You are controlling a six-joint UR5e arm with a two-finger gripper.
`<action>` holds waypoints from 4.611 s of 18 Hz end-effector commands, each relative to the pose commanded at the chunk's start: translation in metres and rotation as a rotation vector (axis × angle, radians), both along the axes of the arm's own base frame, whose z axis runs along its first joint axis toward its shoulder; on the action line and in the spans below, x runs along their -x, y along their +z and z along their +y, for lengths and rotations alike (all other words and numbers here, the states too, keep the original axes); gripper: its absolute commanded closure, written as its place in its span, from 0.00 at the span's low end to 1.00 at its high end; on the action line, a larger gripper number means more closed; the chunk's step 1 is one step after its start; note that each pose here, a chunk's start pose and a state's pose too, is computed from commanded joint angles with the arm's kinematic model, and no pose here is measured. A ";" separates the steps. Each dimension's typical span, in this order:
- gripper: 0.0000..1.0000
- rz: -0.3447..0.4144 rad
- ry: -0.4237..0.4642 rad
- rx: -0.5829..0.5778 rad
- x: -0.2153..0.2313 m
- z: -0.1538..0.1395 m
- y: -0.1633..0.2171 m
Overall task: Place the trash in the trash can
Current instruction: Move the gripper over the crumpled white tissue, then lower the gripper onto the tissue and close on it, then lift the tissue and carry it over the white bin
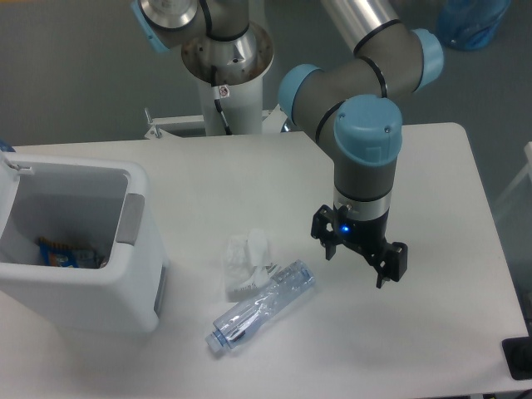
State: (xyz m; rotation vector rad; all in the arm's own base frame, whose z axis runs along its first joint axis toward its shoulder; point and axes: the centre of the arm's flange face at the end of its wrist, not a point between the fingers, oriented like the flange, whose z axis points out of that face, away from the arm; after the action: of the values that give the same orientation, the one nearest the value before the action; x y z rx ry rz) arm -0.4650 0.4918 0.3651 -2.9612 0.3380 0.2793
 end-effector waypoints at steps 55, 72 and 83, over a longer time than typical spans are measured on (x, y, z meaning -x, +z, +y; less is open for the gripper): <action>0.56 -0.232 0.092 0.175 -0.153 -0.001 -0.137; 1.00 -0.254 0.105 0.099 -0.124 0.000 -0.089; 1.00 -0.344 0.086 -0.321 -0.125 0.013 0.055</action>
State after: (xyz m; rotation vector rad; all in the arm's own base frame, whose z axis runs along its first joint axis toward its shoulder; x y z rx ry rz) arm -0.3400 0.5052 0.4205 -2.6423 0.1089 -0.1544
